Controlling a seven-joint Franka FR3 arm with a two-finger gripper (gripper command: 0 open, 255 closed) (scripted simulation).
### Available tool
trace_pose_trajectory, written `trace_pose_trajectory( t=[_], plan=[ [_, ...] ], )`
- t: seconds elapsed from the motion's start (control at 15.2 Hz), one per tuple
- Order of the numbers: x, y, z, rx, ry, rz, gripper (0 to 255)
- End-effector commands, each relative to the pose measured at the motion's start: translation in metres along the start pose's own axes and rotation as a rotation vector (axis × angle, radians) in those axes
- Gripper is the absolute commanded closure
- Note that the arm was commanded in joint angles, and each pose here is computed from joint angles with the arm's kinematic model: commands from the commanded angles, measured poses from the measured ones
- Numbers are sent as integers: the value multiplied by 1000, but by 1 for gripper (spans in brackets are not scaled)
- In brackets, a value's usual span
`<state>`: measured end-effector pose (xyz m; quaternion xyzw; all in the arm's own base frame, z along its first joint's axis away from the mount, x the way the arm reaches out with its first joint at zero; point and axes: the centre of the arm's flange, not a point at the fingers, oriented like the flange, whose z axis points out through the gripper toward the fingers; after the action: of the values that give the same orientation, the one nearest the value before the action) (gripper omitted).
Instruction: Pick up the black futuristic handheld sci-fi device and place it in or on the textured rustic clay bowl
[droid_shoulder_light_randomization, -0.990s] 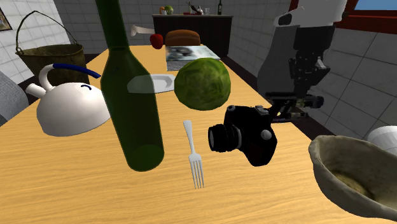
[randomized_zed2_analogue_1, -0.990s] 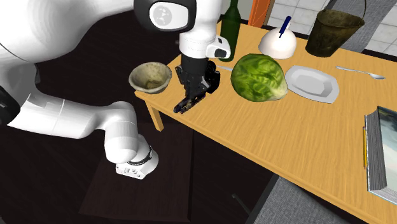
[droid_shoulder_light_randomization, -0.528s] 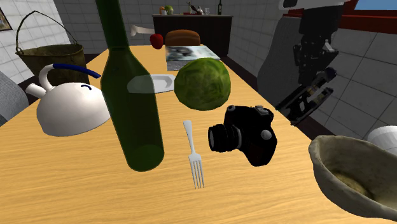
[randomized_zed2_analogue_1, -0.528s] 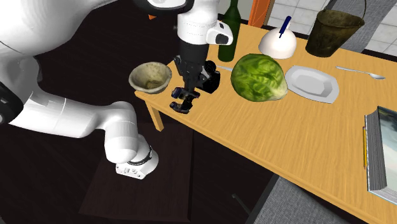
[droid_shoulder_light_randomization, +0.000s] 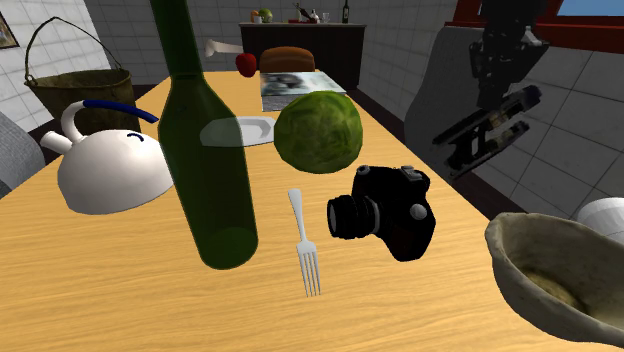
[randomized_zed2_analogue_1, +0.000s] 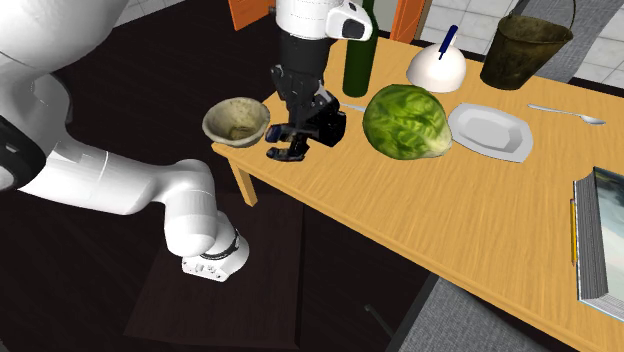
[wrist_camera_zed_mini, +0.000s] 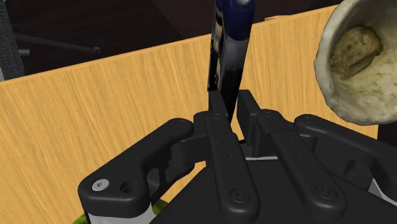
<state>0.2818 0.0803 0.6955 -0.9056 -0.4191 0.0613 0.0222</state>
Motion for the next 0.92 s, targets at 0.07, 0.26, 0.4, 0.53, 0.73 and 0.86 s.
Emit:
trace_pose_trajectory(
  t=[0.07,0.26,0.4,0.53,0.73,0.86],
  plan=[
    [-2,-1,-16,0,0,0,255],
    [-3,-3,-31,0,0,0,255],
    [-4,-4,-42,0,0,0,255],
    [-5,-17,-43,0,0,0,255],
    [-6,-57,-43,0,0,0,255],
    [-7,-83,-44,0,0,0,255]
  ],
)
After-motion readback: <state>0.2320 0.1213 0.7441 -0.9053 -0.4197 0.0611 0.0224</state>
